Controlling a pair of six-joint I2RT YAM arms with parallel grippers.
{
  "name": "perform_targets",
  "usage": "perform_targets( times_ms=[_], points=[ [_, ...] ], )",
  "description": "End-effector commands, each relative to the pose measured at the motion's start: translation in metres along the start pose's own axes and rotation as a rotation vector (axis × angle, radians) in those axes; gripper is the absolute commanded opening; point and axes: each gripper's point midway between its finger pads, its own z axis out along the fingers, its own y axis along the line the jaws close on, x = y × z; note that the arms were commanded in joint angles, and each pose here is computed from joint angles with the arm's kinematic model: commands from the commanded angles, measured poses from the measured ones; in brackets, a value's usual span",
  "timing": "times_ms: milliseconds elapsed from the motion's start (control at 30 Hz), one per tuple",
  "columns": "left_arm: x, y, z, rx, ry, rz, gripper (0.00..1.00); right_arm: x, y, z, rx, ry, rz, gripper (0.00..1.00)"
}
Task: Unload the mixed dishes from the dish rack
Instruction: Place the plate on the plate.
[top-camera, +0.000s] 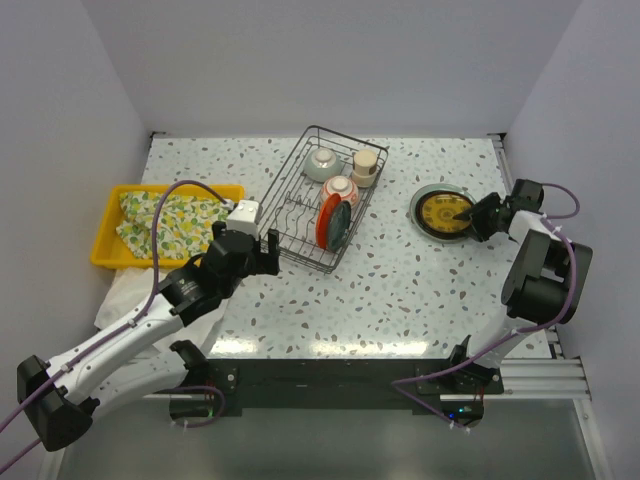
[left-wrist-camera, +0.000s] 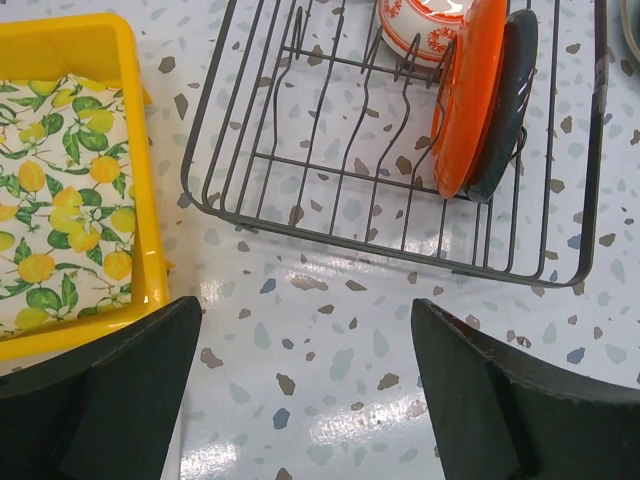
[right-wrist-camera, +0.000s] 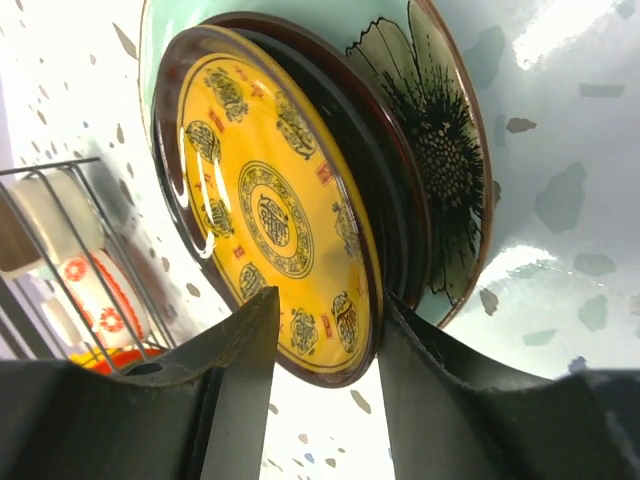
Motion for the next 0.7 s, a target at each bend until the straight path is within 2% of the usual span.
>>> perform_targets(
  times_ms=[0,367,667],
  points=[
    [-0.016,-0.009,0.007,0.026,-0.048,0.019,0.91,-0.001,-0.005,-0.017,0.065,0.025,-0.110,0.49],
    [-0.034,-0.030,0.023,0.060,-0.046,0.058,0.91,0.019,0.000,-0.042,0.111,0.062,-0.256,0.68],
    [-0.049,-0.046,0.036,0.082,-0.037,0.090,0.91,0.038,0.023,-0.053,0.116,0.044,-0.393,0.72]
  ],
)
